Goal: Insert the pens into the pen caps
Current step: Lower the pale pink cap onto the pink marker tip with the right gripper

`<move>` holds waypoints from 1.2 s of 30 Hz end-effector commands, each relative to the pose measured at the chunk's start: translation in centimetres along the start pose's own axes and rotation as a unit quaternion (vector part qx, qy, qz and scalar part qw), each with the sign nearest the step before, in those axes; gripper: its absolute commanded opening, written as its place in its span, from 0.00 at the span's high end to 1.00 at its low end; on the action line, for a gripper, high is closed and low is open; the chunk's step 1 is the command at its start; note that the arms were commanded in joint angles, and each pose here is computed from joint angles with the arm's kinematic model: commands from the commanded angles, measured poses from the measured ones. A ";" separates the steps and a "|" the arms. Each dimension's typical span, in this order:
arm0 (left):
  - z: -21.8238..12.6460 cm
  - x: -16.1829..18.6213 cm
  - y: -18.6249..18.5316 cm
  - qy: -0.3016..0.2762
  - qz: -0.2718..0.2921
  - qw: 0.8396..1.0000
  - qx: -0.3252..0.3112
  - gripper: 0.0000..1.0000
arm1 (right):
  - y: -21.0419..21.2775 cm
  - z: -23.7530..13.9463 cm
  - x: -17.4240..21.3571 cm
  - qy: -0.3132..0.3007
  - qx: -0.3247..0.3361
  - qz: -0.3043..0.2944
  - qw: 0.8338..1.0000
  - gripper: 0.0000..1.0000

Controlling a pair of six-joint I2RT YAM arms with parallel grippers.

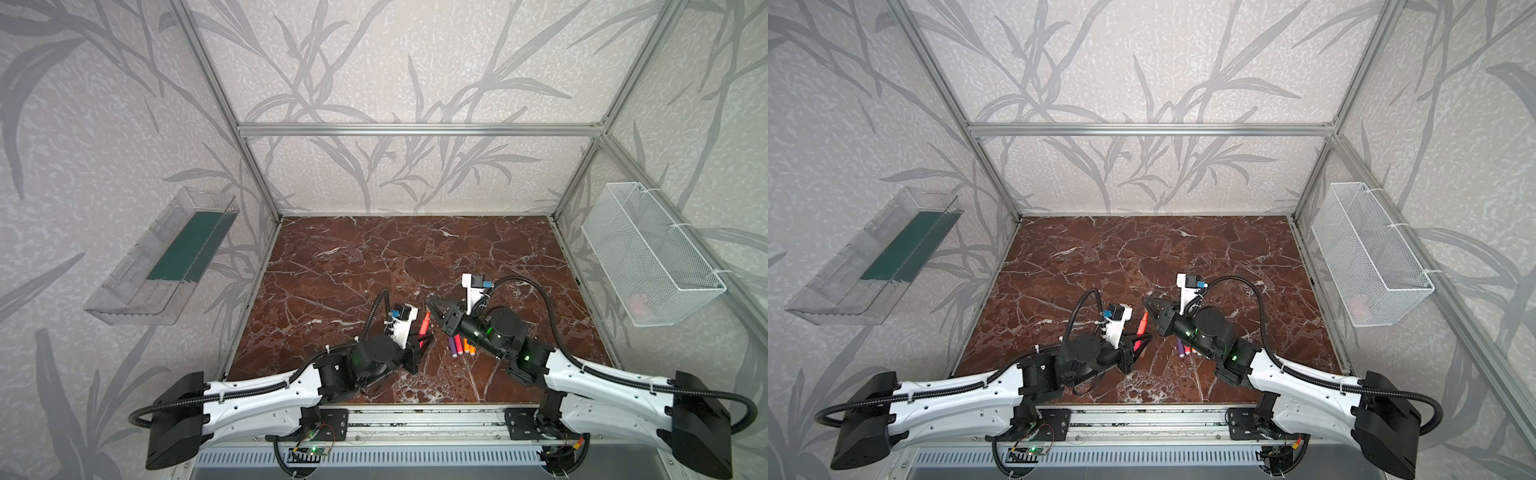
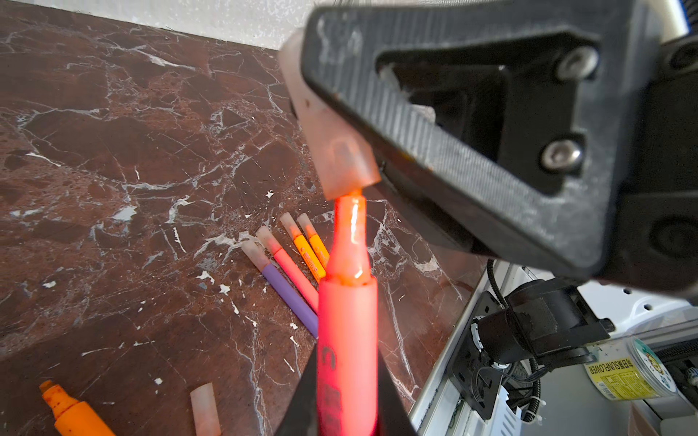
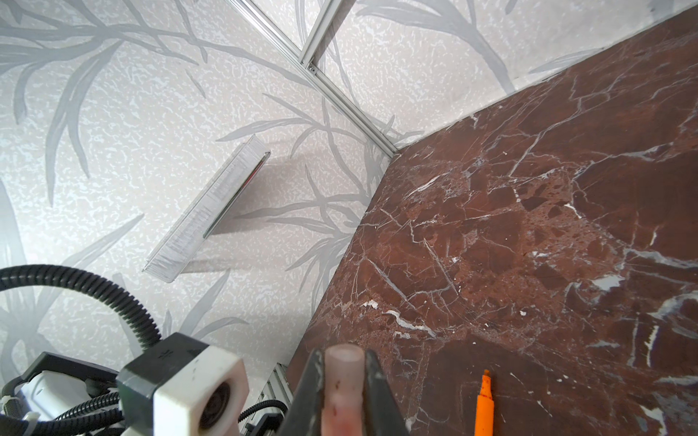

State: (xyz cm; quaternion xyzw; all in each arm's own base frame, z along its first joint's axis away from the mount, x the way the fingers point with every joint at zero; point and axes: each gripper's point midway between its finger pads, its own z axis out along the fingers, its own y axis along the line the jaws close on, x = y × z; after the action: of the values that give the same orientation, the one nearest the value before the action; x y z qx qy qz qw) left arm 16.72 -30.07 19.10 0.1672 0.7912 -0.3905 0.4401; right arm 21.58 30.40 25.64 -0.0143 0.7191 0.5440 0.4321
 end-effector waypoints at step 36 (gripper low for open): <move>-1.9 -4.2 0.4 -0.081 -0.077 0.992 0.066 1.00 | 2.4 0.8 6.0 0.019 -0.076 -0.009 0.997 0.92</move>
State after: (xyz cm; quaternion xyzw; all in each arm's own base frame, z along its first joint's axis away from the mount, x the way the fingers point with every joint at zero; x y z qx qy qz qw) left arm 16.92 -28.33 19.09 0.1356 0.7779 -0.4541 0.4126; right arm 20.22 32.57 24.48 0.0009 0.6761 0.5724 0.4639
